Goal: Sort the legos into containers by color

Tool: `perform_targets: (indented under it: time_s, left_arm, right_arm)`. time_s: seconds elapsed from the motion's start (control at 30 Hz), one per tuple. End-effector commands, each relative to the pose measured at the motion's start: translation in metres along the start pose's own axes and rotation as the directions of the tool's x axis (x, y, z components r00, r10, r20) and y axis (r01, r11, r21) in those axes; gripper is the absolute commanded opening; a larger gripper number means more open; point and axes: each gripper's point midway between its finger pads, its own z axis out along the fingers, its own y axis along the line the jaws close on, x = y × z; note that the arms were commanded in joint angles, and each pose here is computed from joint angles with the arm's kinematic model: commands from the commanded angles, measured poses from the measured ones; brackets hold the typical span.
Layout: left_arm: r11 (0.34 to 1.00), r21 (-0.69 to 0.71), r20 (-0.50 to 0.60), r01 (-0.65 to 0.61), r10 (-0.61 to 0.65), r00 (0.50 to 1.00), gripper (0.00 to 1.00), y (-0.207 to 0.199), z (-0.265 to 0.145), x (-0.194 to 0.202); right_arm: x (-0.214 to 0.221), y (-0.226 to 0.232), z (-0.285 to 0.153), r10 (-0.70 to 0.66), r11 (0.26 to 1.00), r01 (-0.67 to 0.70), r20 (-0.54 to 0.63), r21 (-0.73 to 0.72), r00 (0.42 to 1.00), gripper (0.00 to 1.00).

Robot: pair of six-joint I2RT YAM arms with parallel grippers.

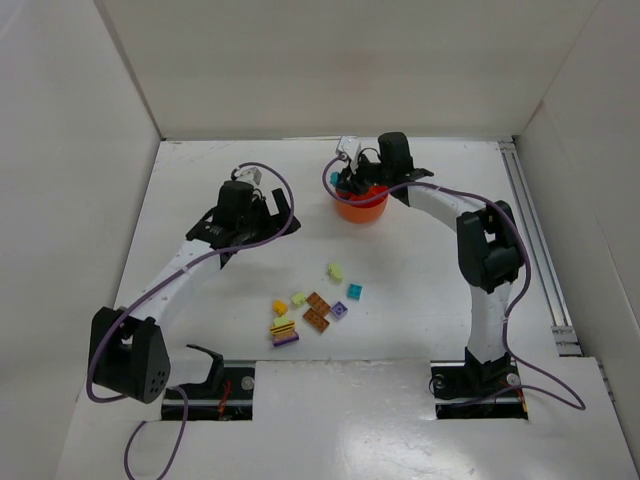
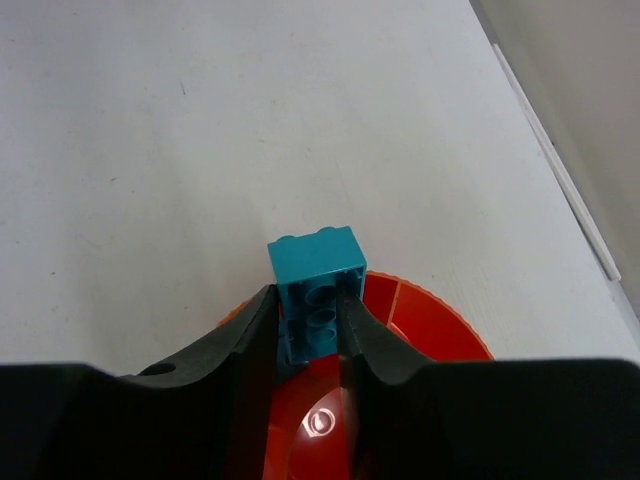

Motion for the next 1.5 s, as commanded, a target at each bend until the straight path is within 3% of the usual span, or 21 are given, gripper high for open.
perform_targets:
  time_s: [0.0, 0.23, 0.33, 0.37, 0.47, 0.77, 0.87, 0.97, 1.03, 1.1, 1.2, 1.4, 1.47]
  left_arm:
    - [0.999, 0.043, 0.056, -0.023, 0.020, 0.998, 1.00, -0.014, -0.003, -0.023]
    - [0.999, 0.038, 0.048, -0.030, 0.029, 0.998, 1.00, -0.013, 0.000, -0.023]
    - [0.998, 0.045, 0.044, -0.031, 0.029, 0.999, 1.00, -0.015, 0.000, -0.022]
    - [0.998, 0.045, 0.044, -0.031, 0.029, 0.999, 1.00, -0.015, 0.000, -0.022]
    - [0.998, 0.050, 0.052, -0.042, 0.039, 0.998, 1.00, -0.017, -0.001, -0.025]
    - [0.995, 0.084, 0.021, -0.050, 0.049, 0.999, 1.00, -0.022, 0.000, -0.019]
    - [0.981, 0.164, 0.009, -0.103, 0.103, 0.995, 1.00, -0.041, 0.000, -0.016]
    - [0.954, 0.176, -0.017, -0.242, 0.249, 0.968, 1.00, -0.075, 0.010, 0.003]
    - [0.928, 0.193, -0.043, -0.320, 0.334, 0.942, 1.00, -0.099, 0.014, 0.026]
    - [0.911, 0.223, -0.078, -0.346, 0.371, 0.925, 0.97, -0.112, 0.022, 0.042]
    - [0.869, 0.356, -0.138, -0.344, 0.413, 0.900, 0.87, -0.138, 0.027, 0.073]
    - [0.852, 0.296, -0.227, -0.433, 0.503, 0.834, 0.84, -0.151, 0.032, 0.135]
    - [0.860, 0.301, -0.247, -0.413, 0.489, 0.837, 0.80, -0.157, 0.032, 0.144]
  right_arm:
    - [-0.033, -0.014, -0.005, -0.066, 0.997, 0.064, 0.051, 0.038, 0.996, 0.32]
    - [-0.056, -0.018, -0.022, -0.097, 0.991, 0.091, 0.055, 0.097, 0.994, 0.26]
    - [-0.062, -0.017, -0.027, -0.103, 0.990, 0.097, 0.061, 0.102, 0.993, 0.34]
    - [-0.063, -0.015, -0.027, -0.104, 0.991, 0.097, 0.067, 0.095, 0.992, 0.44]
    - [-0.065, -0.018, -0.034, -0.106, 0.989, 0.098, 0.068, 0.106, 0.992, 0.51]
    - [-0.072, -0.016, -0.046, -0.093, 0.989, 0.084, 0.067, 0.125, 0.993, 0.54]
    - [-0.075, -0.034, -0.069, 0.033, 0.958, -0.041, 0.034, 0.285, 0.999, 0.57]
    - [-0.064, -0.052, -0.119, 0.186, 0.856, -0.179, 0.035, 0.485, 0.982, 0.64]
    - [-0.056, -0.047, -0.157, 0.311, 0.772, -0.314, 0.103, 0.553, 0.945, 0.69]
    - [-0.051, -0.052, -0.209, 0.409, 0.648, -0.442, 0.206, 0.620, 0.889, 0.72]
    - [-0.006, -0.040, -0.254, 0.524, 0.523, -0.521, 0.228, 0.674, 0.821, 0.72]
    - [0.029, 0.002, -0.326, 0.613, 0.351, -0.468, 0.179, 0.811, 0.770, 0.78]
    - [0.030, 0.012, -0.337, 0.609, 0.343, -0.454, 0.173, 0.822, 0.774, 0.78]
